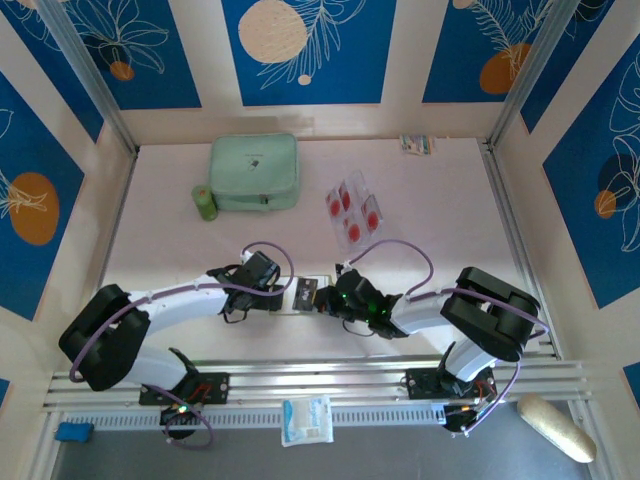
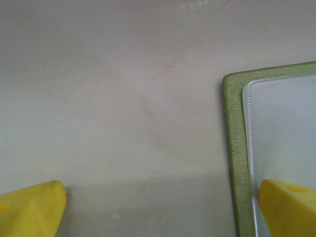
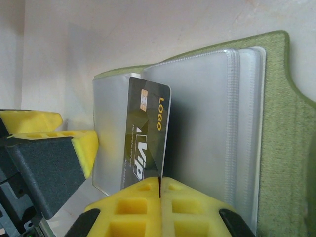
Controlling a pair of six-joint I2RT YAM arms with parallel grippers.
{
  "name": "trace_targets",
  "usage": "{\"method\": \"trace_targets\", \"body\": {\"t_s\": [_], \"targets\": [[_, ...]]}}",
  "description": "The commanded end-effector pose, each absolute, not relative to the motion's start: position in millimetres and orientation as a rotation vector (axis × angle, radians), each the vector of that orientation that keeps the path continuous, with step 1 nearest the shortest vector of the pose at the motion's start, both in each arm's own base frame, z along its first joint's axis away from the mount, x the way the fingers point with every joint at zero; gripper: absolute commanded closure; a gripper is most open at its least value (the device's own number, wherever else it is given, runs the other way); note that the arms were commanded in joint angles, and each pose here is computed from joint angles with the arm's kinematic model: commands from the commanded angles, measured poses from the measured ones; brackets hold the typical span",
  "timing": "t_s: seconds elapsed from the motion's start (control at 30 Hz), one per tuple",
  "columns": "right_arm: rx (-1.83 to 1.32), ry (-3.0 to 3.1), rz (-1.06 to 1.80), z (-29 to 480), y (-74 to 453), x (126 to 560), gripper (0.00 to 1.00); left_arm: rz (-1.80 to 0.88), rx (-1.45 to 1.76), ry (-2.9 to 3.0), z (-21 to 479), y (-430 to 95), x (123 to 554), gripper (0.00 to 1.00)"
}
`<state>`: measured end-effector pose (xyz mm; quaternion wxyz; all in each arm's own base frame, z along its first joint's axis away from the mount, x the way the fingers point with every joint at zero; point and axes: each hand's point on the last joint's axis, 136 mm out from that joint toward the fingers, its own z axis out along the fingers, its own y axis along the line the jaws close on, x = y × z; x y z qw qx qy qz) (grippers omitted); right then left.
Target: Put the credit cards into the card holder
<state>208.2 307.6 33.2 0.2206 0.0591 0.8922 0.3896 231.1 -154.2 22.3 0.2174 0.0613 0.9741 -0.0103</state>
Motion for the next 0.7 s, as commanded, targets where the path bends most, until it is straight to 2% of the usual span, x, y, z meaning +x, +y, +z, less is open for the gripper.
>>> {"method": "trace_targets", "body": {"t_s": [0.0,0.67], "targets": [[0.168,2.516,1.061,27.5,306.5,202.2,1.0,0.004,0.174,2.718,14.7,-149.7,225.2,0.0],[0.183,2.596,1.063,27.9,312.2,205.9,1.0,0.003,0.17,2.721,12.4,-149.3,224.3,0.0]]}}
